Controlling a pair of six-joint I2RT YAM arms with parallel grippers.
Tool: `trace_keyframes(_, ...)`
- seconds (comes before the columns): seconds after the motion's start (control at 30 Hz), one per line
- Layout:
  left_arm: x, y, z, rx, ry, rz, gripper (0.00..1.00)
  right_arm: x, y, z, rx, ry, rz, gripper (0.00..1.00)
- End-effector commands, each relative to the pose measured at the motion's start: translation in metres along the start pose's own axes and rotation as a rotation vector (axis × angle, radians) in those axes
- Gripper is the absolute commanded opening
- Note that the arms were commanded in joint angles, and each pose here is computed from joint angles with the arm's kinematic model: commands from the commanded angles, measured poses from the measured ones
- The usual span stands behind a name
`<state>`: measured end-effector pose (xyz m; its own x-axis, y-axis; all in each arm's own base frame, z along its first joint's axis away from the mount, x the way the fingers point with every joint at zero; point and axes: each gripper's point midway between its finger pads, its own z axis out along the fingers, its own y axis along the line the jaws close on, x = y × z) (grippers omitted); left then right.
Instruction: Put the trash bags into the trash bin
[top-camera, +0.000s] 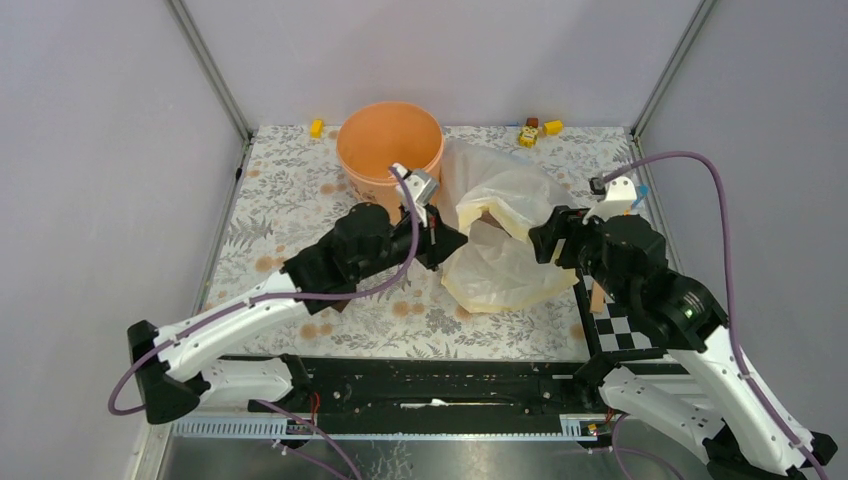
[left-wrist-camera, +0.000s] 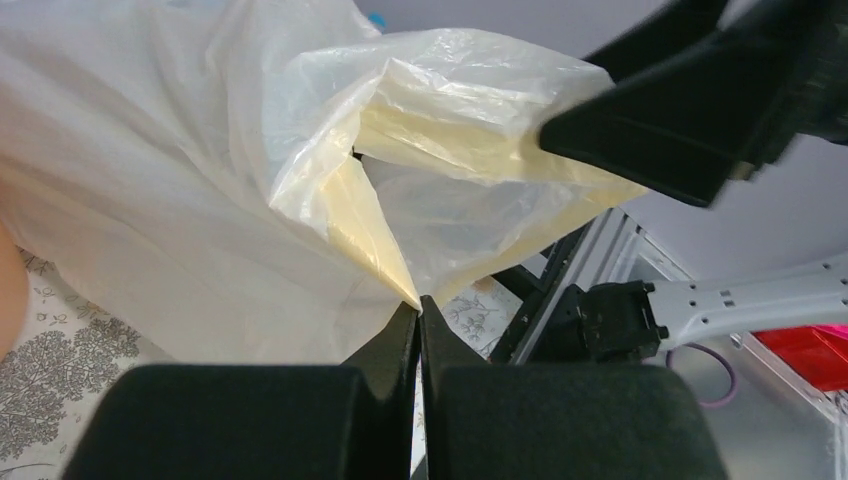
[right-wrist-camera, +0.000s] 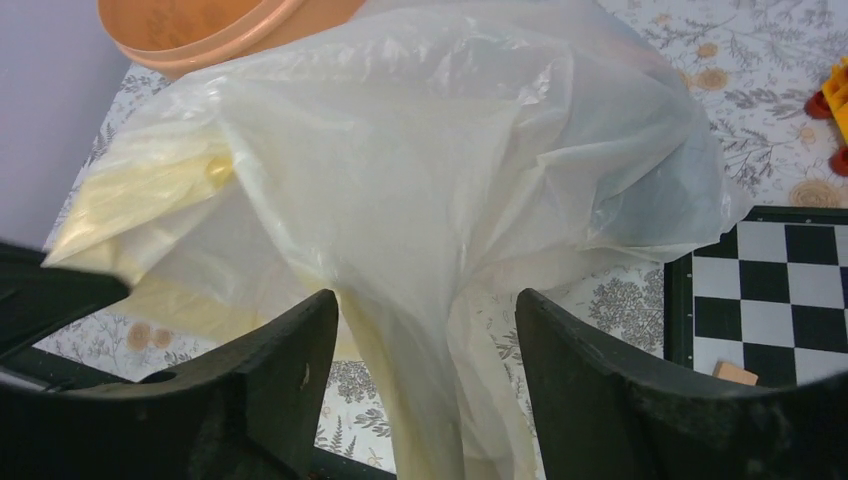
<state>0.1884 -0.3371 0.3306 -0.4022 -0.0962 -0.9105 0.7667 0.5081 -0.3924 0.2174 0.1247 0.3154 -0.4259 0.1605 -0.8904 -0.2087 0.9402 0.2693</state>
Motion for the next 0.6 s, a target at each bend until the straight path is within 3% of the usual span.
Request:
trace_keyframes(0.0,-0.009,0.006,0.018,-0.077,0.035,-0.024,0.00,-0.024,0.007,-0.021,-0.067,-0.074,-0.069,0.74)
trace_keyframes(0.13,-0.013,0.015,0.032,-0.141,0.055,-0.033,0.00,-0.041,0.006,-0.019,-0.038,-0.096,-0.103,0.84)
trace_keyframes(0.3,-0.023,0.019,0.044,-0.144,0.072,-0.060,0.00,-0.066,0.030,-0.025,-0.134,-0.121,-0.153,0.89)
trace_keyframes(0.4,-0.034,0.021,0.048,-0.135,0.067,-0.073,0.00,-0.081,0.055,-0.033,-0.252,-0.128,-0.196,0.84)
trace_keyframes(0.57,-0.050,0.025,0.048,-0.138,0.066,-0.079,0.00,-0.071,0.091,-0.031,-0.437,-0.055,-0.249,0.55)
